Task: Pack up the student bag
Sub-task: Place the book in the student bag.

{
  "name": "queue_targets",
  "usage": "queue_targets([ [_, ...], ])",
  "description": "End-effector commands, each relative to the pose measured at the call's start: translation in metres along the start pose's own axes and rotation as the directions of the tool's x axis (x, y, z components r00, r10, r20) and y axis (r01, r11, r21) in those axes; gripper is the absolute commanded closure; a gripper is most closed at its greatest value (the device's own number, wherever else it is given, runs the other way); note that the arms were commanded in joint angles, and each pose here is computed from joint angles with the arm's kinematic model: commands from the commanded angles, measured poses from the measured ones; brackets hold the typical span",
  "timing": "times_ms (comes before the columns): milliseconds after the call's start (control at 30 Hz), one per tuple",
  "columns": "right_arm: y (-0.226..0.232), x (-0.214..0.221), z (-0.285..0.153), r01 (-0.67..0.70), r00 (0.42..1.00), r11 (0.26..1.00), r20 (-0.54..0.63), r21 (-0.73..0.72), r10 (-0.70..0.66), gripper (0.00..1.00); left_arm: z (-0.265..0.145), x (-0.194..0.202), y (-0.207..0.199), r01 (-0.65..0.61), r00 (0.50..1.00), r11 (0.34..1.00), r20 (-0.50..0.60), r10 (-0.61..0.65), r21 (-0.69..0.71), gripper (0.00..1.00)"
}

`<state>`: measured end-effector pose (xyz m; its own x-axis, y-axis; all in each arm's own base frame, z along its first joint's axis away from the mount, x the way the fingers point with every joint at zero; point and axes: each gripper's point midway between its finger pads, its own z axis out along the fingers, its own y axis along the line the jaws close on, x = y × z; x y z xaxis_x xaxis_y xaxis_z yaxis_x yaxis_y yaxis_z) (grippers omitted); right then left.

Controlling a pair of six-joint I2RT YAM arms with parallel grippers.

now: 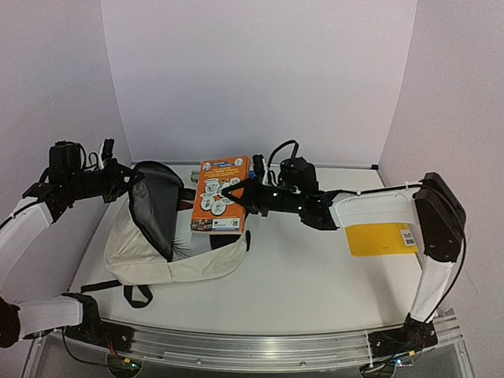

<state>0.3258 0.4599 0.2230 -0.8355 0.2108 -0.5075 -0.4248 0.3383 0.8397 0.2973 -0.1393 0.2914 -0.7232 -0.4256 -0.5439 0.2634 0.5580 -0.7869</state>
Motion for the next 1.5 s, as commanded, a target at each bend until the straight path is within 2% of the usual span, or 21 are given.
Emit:
queue_targets([
  [0,0.078,-0.020,0.021,0.048,0.997,0.960,0.068,-0.278,-0.031,1.00,-0.010,-0.018,-0.044,-0.131,0.991,0.983,0.029,0.129,0.125,1.00],
  [167,0.042,0.007,0.063,-0.041,0.999,0.976,0.008,-0.214,0.044,1.00,-0.012,-0.018,-0.056,-0.160,0.987,0.970,0.023,0.159,0.182,1.00],
  [267,-0.013,0.034,0.082,-0.129,0.992,0.989,-0.022,-0.078,0.128,1.00,-0.015,-0.020,-0.069,-0.194,0.981,0.955,0.023,0.194,0.226,1.00],
  [367,-0.041,0.044,0.084,-0.146,0.989,0.989,-0.019,0.015,0.146,1.00,-0.019,-0.022,-0.081,-0.230,0.973,0.940,0.023,0.232,0.253,1.00],
  [533,-0.059,0.044,0.088,-0.106,0.994,0.985,-0.017,0.137,0.110,1.00,-0.020,-0.025,-0.094,-0.255,0.964,0.919,0.012,0.264,0.302,1.00],
  [767,-0.056,0.054,0.103,-0.119,0.991,0.982,-0.037,0.148,0.126,1.00,-0.007,-0.027,-0.095,-0.239,0.963,0.907,-0.037,0.268,0.345,1.00],
  [1133,-0.023,0.080,0.157,-0.104,0.988,0.994,-0.109,0.027,0.107,1.00,0.034,0.011,-0.118,-0.228,0.942,0.871,-0.127,0.310,0.436,1.00],
  [1300,-0.014,0.076,0.153,-0.044,0.993,0.999,-0.111,0.021,0.046,0.98,0.036,0.011,-0.116,-0.229,0.946,0.869,-0.112,0.306,0.438,1.00],
  [1367,-0.008,0.072,0.146,0.001,0.994,1.000,-0.109,0.023,0.002,1.00,0.040,0.008,-0.112,-0.240,0.947,0.876,-0.100,0.307,0.418,1.00],
  [1467,0.002,0.071,0.138,0.035,0.992,0.999,-0.125,0.010,-0.034,1.00,0.048,0.008,-0.115,-0.222,0.942,0.869,-0.133,0.308,0.442,1.00],
])
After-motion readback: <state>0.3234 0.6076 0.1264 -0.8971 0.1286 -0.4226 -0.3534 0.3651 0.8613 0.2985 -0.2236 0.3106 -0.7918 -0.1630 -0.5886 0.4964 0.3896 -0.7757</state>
